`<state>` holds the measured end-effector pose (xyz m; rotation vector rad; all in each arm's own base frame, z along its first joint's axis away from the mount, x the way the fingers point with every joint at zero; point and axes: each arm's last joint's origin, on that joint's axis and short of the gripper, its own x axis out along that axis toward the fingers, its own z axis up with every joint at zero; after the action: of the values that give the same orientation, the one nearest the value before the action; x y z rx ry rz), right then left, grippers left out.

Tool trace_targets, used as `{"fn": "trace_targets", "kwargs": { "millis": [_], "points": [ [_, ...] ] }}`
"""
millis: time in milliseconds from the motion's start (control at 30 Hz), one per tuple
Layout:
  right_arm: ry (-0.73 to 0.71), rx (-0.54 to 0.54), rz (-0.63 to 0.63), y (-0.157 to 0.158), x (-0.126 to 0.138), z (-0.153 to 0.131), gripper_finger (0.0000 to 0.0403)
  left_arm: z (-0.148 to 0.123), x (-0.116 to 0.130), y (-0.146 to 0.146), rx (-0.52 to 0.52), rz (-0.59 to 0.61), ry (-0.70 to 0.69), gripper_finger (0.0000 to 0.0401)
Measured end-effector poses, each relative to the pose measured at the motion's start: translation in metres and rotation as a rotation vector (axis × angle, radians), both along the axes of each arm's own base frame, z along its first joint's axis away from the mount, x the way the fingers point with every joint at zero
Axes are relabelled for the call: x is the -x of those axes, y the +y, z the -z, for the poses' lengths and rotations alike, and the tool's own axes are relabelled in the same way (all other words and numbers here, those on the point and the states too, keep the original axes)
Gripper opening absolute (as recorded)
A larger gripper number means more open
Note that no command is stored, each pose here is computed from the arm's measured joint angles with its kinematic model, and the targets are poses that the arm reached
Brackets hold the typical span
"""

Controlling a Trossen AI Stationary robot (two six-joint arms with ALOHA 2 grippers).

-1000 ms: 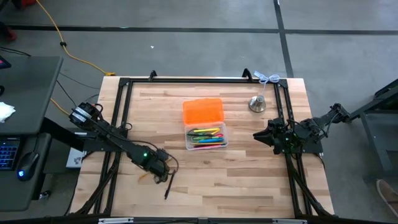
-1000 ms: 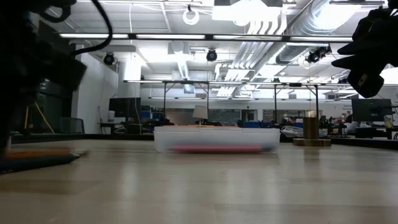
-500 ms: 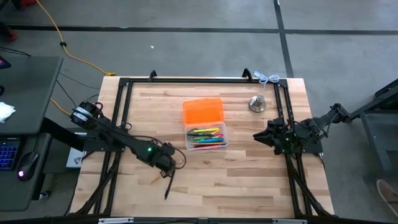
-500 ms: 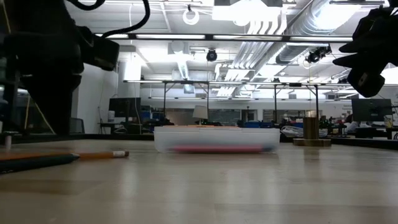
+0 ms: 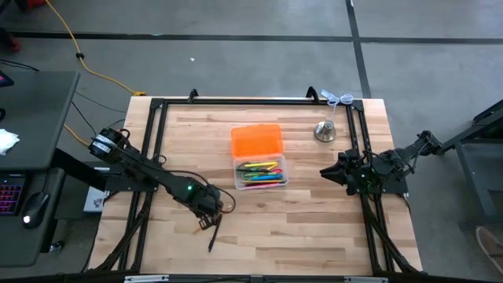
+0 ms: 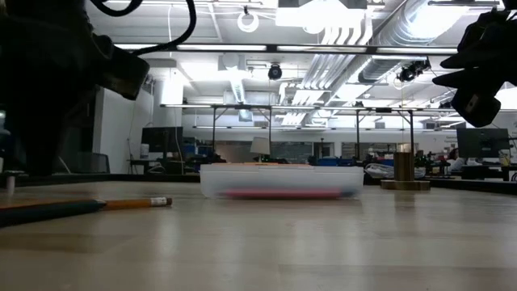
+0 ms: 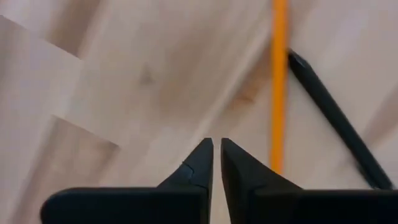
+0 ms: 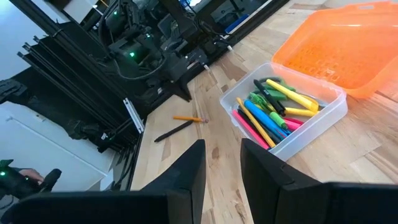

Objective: Pick & place school supplies into a supply box
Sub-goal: Put the yellow pen into the container

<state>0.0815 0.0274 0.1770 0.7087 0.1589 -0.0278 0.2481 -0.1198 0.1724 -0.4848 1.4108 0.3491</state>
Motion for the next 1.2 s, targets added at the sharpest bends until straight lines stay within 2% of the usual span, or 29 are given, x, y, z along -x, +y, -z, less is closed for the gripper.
{"fn": "trace_targets", "kwargs": {
  "millis": [200,300,633,1000,1200],
  "points": [
    [0.001,0.003,-0.001,0.0,0.0,0.0,0.0078,-0.002,-0.007,-0.009,0.168,0.023,-0.038,0.0072],
    [0.001,0.003,-0.001,0.0,0.0,0.0,0.0078,-0.005,-0.011,-0.015,0.199,0.039,-0.1,0.0073],
    [0.0,0.0,0.004,0.0,0.0,0.0,0.0078,-0.006,-0.012,-0.02,0.17,-0.018,-0.145,0.0074],
    [0.0,-0.024,0.006,0.0,0.0,0.0,0.0078,-0.006,-0.013,-0.018,0.152,-0.215,-0.166,0.0074],
    [0.002,-0.03,-0.018,0.001,0.0,0.0,0.0078,-0.007,-0.016,-0.018,0.16,-0.271,-0.201,0.0074]
  ]
}}
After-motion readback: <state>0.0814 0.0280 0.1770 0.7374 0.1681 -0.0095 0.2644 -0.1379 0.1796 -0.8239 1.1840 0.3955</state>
